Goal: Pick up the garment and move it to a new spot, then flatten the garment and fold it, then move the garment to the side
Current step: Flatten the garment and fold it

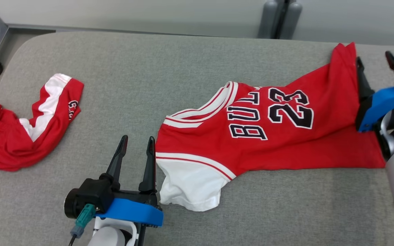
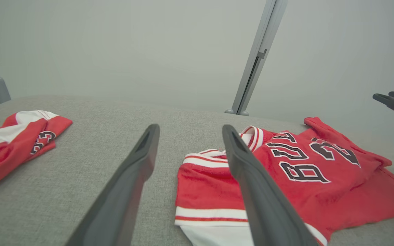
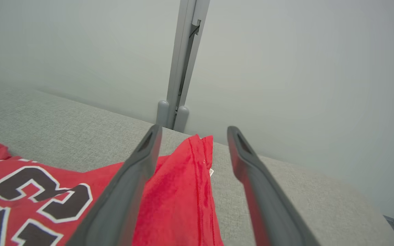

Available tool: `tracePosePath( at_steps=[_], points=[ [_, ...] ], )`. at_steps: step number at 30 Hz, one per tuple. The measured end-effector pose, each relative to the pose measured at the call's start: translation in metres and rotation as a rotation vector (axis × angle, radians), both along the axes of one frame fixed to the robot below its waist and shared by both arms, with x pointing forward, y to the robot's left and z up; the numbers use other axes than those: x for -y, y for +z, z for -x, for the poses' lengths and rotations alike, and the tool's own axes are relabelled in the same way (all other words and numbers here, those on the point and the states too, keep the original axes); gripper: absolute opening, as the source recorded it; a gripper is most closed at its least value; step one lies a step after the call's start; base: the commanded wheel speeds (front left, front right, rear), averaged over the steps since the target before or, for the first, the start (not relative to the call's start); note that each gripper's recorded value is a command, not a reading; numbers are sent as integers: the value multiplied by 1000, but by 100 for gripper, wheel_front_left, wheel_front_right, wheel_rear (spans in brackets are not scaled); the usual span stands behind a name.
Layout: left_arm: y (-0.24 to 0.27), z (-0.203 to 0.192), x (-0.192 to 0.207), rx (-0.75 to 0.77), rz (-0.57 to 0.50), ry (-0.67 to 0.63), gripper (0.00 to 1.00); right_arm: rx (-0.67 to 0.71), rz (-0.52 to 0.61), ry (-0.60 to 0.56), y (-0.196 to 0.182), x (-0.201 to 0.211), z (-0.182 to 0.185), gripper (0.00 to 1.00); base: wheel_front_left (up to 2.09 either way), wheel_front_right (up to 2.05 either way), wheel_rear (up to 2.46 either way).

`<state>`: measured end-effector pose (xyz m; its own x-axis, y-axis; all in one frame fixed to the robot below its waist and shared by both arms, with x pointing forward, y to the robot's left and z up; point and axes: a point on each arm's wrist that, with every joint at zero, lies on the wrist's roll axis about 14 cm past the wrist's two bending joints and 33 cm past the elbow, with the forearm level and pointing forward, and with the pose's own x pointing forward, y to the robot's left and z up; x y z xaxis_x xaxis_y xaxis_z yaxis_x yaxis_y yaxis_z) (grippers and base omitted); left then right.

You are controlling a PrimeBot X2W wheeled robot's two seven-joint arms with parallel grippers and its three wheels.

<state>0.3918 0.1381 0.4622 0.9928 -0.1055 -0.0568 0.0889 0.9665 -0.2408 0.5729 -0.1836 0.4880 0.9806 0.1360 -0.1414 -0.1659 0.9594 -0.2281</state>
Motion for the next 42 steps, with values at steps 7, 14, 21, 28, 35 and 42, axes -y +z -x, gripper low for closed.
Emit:
tracePosePath(
  at_steps=[7,14,21,28,35,42],
  points=[
    [-21,9,7,-92,-46,-63,100,15,-115,4,-14,-15,48,100,0,0,0],
    [-57,46,19,-286,-59,-172,100,16,-200,-11,-27,-23,92,100,0,0,0],
    [-84,68,33,-452,-13,-230,100,28,-251,-35,-28,-25,114,100,0,0,0],
    [-87,64,40,-448,-22,-253,0,54,-258,-53,-20,-20,124,100,0,0,0],
    [-95,82,11,-488,-16,-115,0,56,-235,-42,-22,-24,127,100,0,0,0],
    [-101,97,1,-549,29,-38,100,36,-265,-1,-26,-42,128,100,0,0,0]
  ],
)
